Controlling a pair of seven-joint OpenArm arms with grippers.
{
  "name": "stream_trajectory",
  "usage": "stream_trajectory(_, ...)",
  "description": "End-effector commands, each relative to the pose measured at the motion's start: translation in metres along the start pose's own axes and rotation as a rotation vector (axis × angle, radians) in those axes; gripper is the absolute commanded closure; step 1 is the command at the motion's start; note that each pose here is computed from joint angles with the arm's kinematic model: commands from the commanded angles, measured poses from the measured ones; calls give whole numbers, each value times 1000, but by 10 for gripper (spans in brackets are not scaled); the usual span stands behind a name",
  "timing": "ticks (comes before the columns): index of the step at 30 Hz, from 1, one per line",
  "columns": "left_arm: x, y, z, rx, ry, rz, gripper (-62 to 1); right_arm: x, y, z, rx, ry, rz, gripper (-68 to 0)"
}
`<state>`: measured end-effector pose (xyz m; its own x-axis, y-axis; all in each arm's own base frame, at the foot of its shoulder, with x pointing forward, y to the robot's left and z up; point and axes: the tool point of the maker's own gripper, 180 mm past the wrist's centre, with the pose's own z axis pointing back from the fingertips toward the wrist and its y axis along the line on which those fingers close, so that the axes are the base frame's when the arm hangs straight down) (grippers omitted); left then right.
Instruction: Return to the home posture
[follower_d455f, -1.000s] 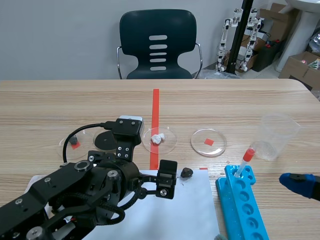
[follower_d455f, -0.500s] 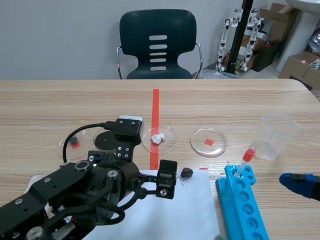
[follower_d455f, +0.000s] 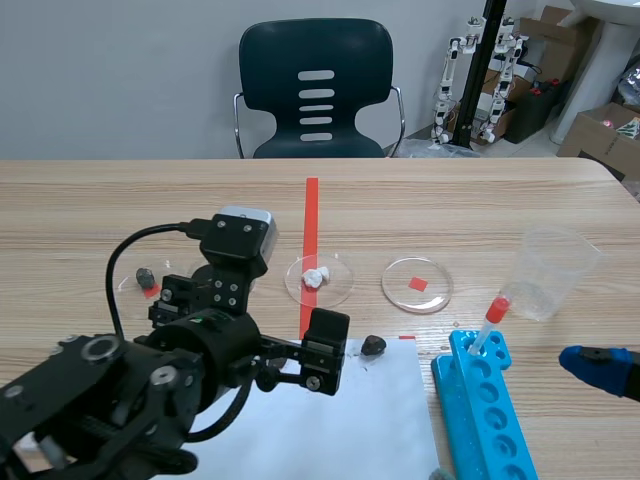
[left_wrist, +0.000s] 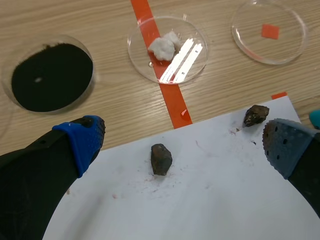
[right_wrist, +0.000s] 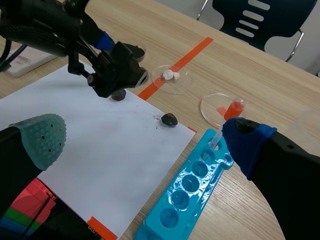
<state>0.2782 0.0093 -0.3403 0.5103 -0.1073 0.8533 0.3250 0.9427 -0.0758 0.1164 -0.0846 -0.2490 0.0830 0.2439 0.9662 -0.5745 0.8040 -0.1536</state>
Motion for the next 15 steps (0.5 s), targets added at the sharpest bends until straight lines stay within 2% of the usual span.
stream_trajectory(1,7,11,11,14,-35,-24,-623,8,-3,-1,-9,-29,4,-679)
stream_trajectory(7,17,39,54,12,-104,-64,-623,8,-3,-1,-9,-29,4,-679)
stream_trajectory(15,30,43,115,-66,-189,-147,-623,8,-3,-1,-9,-29,4,-679)
